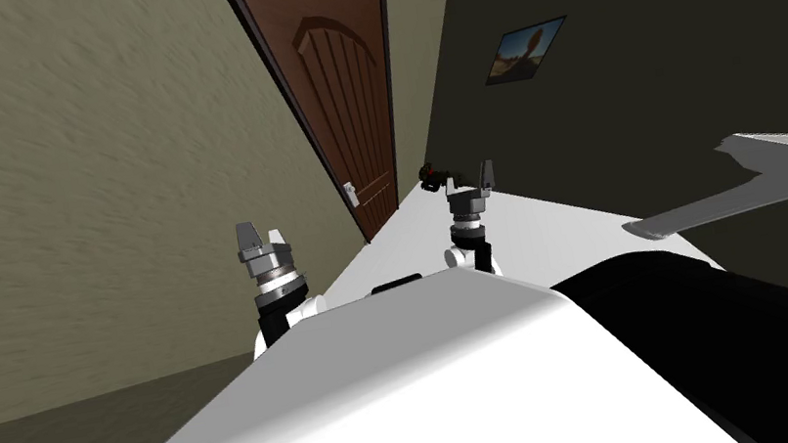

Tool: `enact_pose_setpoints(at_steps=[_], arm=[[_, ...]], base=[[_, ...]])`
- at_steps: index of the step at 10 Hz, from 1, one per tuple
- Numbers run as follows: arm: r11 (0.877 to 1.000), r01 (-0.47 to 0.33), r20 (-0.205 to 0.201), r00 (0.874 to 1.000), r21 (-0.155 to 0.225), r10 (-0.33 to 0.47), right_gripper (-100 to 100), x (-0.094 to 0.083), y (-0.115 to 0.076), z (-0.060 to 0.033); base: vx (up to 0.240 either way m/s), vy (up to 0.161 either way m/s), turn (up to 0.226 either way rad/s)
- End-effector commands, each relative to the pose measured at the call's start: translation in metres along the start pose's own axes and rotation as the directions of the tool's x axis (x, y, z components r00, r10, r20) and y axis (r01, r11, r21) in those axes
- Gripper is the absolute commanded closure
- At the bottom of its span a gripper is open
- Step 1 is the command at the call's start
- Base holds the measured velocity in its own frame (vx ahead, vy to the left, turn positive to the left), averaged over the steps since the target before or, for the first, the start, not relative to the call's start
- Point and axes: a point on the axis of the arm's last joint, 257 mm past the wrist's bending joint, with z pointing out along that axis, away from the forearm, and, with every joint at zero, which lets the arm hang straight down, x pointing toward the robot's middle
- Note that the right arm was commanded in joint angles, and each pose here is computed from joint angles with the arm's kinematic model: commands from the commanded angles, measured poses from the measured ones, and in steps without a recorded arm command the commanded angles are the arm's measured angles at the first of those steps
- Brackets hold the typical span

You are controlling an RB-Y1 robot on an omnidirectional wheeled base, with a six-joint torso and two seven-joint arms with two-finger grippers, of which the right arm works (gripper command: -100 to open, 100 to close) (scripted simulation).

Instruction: Pull the door open

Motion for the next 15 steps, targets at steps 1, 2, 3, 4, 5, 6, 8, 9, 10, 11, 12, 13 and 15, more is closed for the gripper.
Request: enact_pose_setpoints(at_steps=[1, 2, 3, 4, 5, 6, 8, 9, 10, 11, 12, 13, 15], arm=[[0.999, 0.028, -0.016, 0.999, 0.017, -0.028, -100, 0.004, -0.013, -0.001], [0.999, 0.043, -0.025, 0.999, 0.026, -0.042, -100, 0.006, -0.02, -0.0016], [0.998, 0.058, -0.034, 0.998, 0.034, -0.057, -100, 0.008, -0.027, -0.0022], [0.996, 0.079, -0.048, 0.996, 0.045, -0.077, -100, 0.011, -0.036, -0.003], [0.994, 0.101, -0.062, 0.993, 0.053, -0.097, -100, 0.015, -0.044, -0.0033], [0.99, 0.124, -0.078, 0.99, 0.066, -0.119, -100, 0.018, -0.055, -0.005], [0.98, 0.18, -0.118, 0.978, 0.082, -0.17, -100, 0.026, -0.076, -0.0064], [0.973, 0.211, -0.14, 0.97, 0.091, -0.197, -100, 0.031, -0.088, -0.0078], [0.972, 0.212, -0.141, 0.97, 0.099, -0.197, -100, 0.03, -0.091, -0.0096], [0.964, 0.245, -0.166, 0.96, 0.102, -0.226, -100, 0.036, -0.102, -0.0101], [0.956, 0.277, -0.191, 0.948, 0.098, -0.255, -100, 0.041, -0.11, -0.0095], [0.953, 0.28, -0.194, 0.947, 0.116, -0.254, -100, 0.04, -0.118, -0.0137], [0.931, 0.35, -0.249, 0.915, 0.106, -0.316, -100, 0.052, -0.137, -0.0135]], base=[[-0.064, 0.015, 0.035], [0.074, 0.012, 0.06], [0.113, 0.01, 0.033], [0.11, -0.002, 0.035], [0.09, 0.016, 0.058], [0.082, 0.038, 0.055], [0.09, 0.015, 0.049], [0.084, 0.019, 0.074], [0.058, 0.019, 0.027], [0.059, 0.023, 0.038], [0.081, 0.015, 0.072], [0.056, 0.009, 0.034], [0.057, 0.018, 0.066]])
